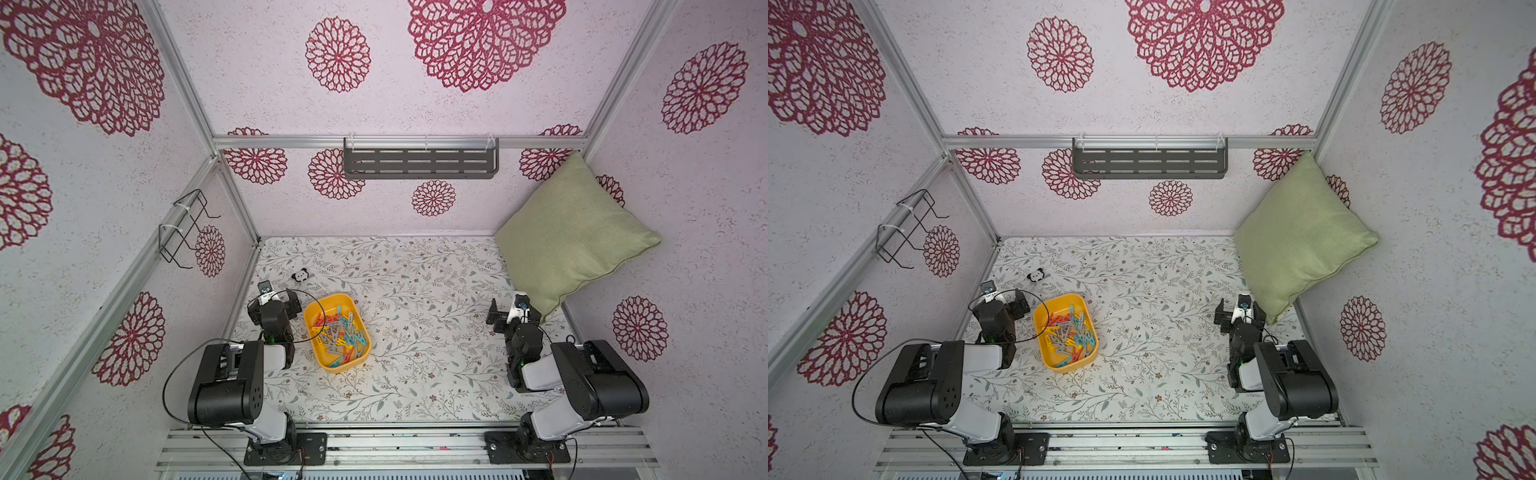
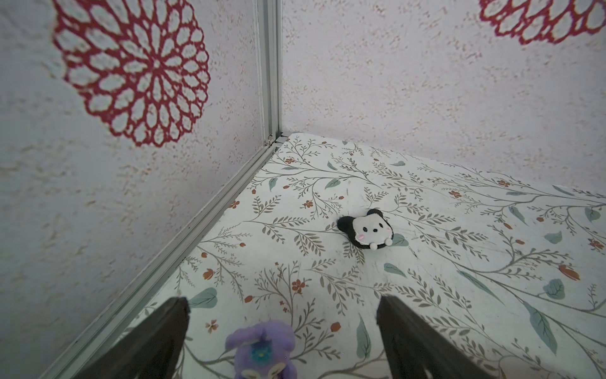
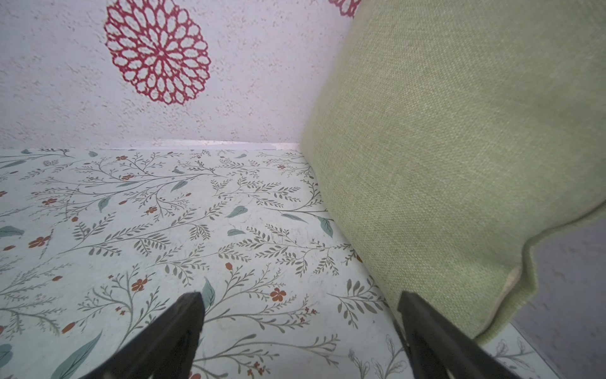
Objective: Put the clothespins into the storage box
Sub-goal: Reset both arms
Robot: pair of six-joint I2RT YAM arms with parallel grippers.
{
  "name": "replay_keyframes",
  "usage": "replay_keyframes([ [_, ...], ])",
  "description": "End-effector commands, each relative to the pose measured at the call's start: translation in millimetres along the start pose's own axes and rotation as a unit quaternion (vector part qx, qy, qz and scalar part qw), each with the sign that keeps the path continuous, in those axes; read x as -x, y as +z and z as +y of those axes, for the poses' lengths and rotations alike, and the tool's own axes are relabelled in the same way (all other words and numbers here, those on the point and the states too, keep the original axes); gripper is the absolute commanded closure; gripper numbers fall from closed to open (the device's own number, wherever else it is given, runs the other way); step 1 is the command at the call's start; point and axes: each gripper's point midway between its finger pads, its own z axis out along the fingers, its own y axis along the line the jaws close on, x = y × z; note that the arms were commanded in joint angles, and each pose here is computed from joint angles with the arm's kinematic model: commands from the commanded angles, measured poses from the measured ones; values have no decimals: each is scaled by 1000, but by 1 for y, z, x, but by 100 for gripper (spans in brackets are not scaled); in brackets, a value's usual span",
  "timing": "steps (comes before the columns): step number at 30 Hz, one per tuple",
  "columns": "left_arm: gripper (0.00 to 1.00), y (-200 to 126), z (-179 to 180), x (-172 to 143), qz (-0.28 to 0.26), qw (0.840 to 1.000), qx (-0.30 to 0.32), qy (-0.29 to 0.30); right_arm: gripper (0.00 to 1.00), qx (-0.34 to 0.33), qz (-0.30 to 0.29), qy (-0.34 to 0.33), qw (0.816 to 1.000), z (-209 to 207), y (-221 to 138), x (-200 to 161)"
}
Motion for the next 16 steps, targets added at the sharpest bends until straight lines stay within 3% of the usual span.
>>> replay_keyframes([
  [1, 3, 1, 0, 3, -3, 1000, -3, -8, 1, 7, -17, 12, 1000, 3, 2, 11],
  [16, 3, 1, 0, 3, -2, 1000, -2, -7, 1, 31, -8, 15, 999, 6, 6, 9],
])
